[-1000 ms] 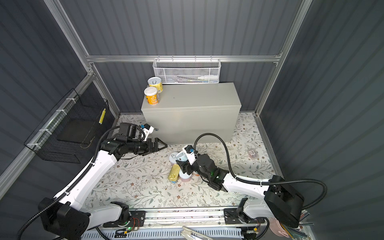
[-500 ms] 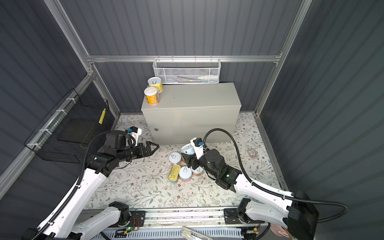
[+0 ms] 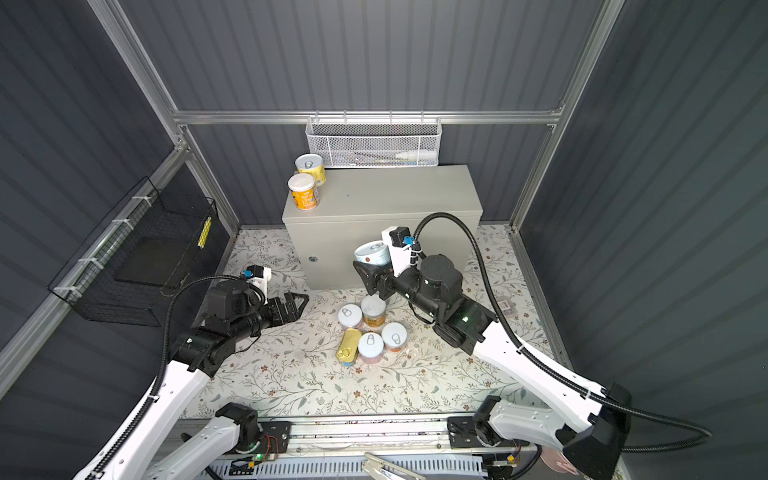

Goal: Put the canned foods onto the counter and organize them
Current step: 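Lift the pale blue-green can with the right gripper while the left gripper opens and withdraws, then carry the pale blue-green can with the right gripper onto the cabinet top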

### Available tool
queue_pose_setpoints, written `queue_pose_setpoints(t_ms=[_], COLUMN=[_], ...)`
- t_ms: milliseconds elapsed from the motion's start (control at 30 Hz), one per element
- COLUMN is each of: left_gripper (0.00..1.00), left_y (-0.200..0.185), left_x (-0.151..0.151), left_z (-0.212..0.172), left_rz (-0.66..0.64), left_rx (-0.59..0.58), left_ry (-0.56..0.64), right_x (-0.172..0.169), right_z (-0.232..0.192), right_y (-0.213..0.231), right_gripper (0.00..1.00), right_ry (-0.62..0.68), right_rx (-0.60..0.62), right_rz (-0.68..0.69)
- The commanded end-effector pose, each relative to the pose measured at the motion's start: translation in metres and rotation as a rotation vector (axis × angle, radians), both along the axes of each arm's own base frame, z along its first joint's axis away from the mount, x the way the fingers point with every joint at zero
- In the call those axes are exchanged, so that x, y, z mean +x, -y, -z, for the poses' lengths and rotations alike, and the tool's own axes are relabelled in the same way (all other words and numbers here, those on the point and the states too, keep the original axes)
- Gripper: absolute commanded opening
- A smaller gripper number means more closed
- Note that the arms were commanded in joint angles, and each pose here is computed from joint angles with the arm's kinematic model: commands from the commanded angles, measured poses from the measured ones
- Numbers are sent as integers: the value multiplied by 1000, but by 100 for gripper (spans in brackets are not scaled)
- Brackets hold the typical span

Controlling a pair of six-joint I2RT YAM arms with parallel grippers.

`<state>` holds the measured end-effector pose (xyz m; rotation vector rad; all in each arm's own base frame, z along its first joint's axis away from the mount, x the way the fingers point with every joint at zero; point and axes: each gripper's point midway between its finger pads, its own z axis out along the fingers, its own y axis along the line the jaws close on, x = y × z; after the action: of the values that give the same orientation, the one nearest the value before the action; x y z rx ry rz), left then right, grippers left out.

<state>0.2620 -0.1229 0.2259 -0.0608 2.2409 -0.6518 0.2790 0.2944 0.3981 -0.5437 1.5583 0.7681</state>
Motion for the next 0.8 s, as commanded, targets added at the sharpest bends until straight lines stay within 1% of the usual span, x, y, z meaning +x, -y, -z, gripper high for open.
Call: queue_pose_setpoints(t_ms=[0,67,200,400,600,767], left_gripper=[100,100,100,100,100,100], left_y=[-10,-11,-14,-19,-22,-22], left_x=[6,7,7,4,-1,-6], left_z=[6,10,14,11,6,6], left_rz=[-54,-59,-71,-68,-75,-73], left_rx=[24,26,35,76,72,67], left_ry=[29,37,49,53,64,55], right_x=[6,13,31,61,99,130], right_z=[-41,-54,-80,-116,-128,-128], right_y=[-4,-8,-21,-36,-38,-42], right_gripper=[64,65,66,66,66,66], right_ry=[97,125,142,205,239,261], right_rx=[39,40,52,63,88,107], right_rz=[-21,-29,-94,-114,-89,-72])
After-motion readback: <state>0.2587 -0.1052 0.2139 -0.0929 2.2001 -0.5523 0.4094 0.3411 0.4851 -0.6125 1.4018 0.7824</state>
